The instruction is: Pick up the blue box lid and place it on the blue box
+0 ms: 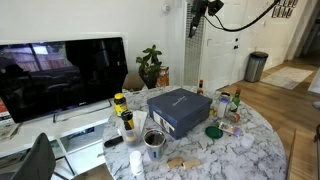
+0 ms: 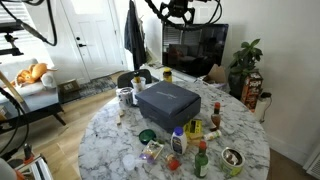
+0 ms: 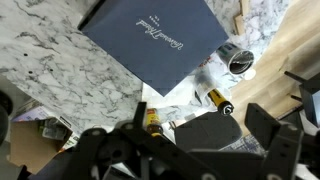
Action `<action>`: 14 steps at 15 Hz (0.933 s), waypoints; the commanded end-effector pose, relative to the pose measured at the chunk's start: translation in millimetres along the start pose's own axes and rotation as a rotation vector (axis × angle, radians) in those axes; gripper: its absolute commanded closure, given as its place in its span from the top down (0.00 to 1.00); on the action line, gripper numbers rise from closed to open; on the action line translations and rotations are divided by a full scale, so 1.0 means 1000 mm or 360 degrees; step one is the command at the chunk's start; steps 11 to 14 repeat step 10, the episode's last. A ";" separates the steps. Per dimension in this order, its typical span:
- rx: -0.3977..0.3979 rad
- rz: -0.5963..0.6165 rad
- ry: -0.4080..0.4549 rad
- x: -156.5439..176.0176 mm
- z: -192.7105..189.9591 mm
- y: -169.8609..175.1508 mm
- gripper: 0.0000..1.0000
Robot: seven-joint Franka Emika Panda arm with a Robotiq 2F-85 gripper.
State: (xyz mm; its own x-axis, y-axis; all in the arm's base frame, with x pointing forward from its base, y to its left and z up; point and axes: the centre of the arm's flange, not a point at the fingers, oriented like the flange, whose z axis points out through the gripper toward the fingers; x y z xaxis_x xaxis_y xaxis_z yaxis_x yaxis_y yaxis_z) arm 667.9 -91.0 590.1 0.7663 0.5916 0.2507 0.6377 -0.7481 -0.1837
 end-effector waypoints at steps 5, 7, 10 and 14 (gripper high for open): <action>0.0015 0.0026 -0.0039 -0.046 -0.016 -0.013 1.00; 0.0011 0.0024 -0.0039 -0.055 -0.018 -0.018 1.00; 0.0013 0.0025 -0.0042 -0.057 -0.017 -0.020 1.00; 0.0013 0.0025 -0.0042 -0.057 -0.017 -0.020 1.00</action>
